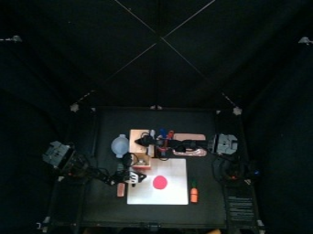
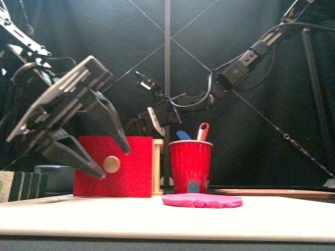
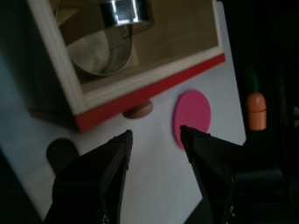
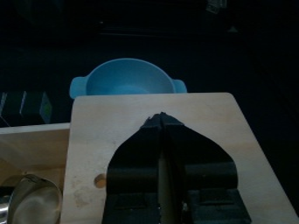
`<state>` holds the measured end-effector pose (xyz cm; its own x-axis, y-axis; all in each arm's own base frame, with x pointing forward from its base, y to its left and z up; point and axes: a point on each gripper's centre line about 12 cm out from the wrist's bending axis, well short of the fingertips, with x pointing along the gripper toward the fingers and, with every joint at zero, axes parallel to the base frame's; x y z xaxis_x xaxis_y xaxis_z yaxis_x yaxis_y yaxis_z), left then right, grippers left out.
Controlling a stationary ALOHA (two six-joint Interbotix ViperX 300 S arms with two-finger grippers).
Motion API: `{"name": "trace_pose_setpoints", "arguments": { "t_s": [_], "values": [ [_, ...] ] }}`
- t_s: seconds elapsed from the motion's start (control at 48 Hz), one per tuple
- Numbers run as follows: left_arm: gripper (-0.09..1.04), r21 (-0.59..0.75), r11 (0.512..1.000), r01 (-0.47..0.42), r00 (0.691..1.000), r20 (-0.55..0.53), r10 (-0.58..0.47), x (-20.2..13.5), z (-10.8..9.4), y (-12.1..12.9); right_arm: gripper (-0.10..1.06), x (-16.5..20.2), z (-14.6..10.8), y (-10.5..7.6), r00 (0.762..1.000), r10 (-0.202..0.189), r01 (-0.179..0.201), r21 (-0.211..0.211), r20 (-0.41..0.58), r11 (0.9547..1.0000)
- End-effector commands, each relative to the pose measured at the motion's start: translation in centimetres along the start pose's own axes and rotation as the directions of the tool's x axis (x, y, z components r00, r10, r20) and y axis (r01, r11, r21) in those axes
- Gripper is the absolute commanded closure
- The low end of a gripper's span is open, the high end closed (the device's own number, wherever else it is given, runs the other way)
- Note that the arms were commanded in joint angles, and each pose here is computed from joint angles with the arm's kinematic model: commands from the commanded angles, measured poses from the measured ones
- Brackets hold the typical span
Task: Get the cutter from the drawer then cut the dough then place the extra dough in the bowl
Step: Place the cutter on the board
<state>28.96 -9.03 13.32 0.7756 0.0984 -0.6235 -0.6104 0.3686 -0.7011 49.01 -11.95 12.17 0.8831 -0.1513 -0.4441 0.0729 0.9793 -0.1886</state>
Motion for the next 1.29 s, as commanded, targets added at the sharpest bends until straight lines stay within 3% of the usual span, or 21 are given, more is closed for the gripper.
{"name": "trace_pose_setpoints", "arguments": {
  "t_s": [0.021, 0.104, 0.146, 0.208, 0.312, 0.396, 0.562, 0.812, 0.917, 0.979, 1.062, 1.125, 1.208, 1.292],
  "values": [
    [0.13, 0.045, 0.991, 0.128, 0.992, -0.024, -0.127, -3.0, 0.9, -1.3, 0.93, 0.9, -2.2, 1.9, 0.996, 0.037, -0.039, -0.016, -0.082, 0.9991],
    [0.13, 0.137, 0.961, 0.239, 0.968, 0.045, -0.247, -5.3, 2.9, -1.6, 0.93, 0.9, -1.4, 2.0, 0.997, 0.037, -0.038, -0.020, -0.066, 0.9991],
    [0.13, 0.208, 0.933, 0.293, 0.941, 0.108, -0.320, -6.4, 4.2, -1.9, 0.93, 0.8, -0.9, 2.0, 0.998, 0.036, -0.037, -0.021, -0.059, 0.9991],
    [0.13, 0.322, 0.882, 0.343, 0.885, 0.203, -0.418, -7.8, 6.2, -2.0, 0.93, 0.6, -0.1, 2.1, 0.998, 0.035, -0.037, -0.023, -0.056, 0.9991],
    [0.13, 0.536, 0.772, 0.342, 0.750, 0.340, -0.568, -10.0, 9.0, -1.2, 0.93, -0.3, 1.7, 2.4, 0.998, 0.033, -0.035, -0.026, -0.058, 0.9991],
    [0.13, 0.598, 0.743, 0.300, 0.699, 0.392, -0.598, -10.7, 10.5, 0.0, 0.93, -1.0, 2.6, 2.4, 0.997, 0.029, -0.031, -0.026, -0.076, 0.9992],
    [0.13, 0.597, 0.770, 0.225, 0.689, 0.461, -0.559, -11.0, 12.4, 1.5, 0.93, -2.3, 4.5, 2.6, 0.998, 0.027, -0.030, -0.032, -0.064, 0.9991],
    [0.13, 0.637, 0.762, 0.115, 0.677, 0.511, -0.529, -10.9, 14.0, 2.7, 0.88, -6.2, 9.4, 3.9, 0.999, 0.040, -0.041, -0.057, -0.017, 0.9976],
    [0.13, 0.657, 0.751, 0.068, 0.670, 0.527, -0.522, -10.9, 14.5, 3.1, 0.74, -7.4, 10.5, 4.7, 0.999, 0.052, -0.053, -0.066, -0.012, 0.9964],
    [0.13, 0.668, 0.743, 0.035, 0.666, 0.539, -0.516, -11.0, 14.9, 3.3, 0.56, -7.9, 10.8, 5.2, 0.998, 0.059, -0.061, -0.062, -0.021, 0.9962],
    [0.13, 0.686, 0.727, -0.005, 0.663, 0.547, -0.512, -11.0, 15.2, 3.8, 0.34, -7.9, 10.8, 5.3, 0.997, 0.062, -0.064, -0.032, -0.051, 0.9974],
    [0.13, 0.713, 0.700, -0.020, 0.663, 0.534, -0.525, -11.0, 15.1, 3.7, 0.21, -7.8, 10.5, 5.3, 0.994, 0.066, -0.064, 0.019, -0.090, 0.9977],
    [0.13, 0.754, 0.656, -0.038, 0.664, 0.510, -0.547, -11.0, 14.9, 3.4, 0.13, -7.3, 10.3, 5.2, 0.988, 0.072, -0.063, 0.072, -0.133, 0.9954],
    [0.13, 0.776, 0.629, -0.042, 0.666, 0.491, -0.562, -10.9, 14.6, 3.3, 0.14, -6.5, 10.1, 5.2, 0.983, 0.075, -0.062, 0.080, -0.168, 0.9949]
  ]
}}
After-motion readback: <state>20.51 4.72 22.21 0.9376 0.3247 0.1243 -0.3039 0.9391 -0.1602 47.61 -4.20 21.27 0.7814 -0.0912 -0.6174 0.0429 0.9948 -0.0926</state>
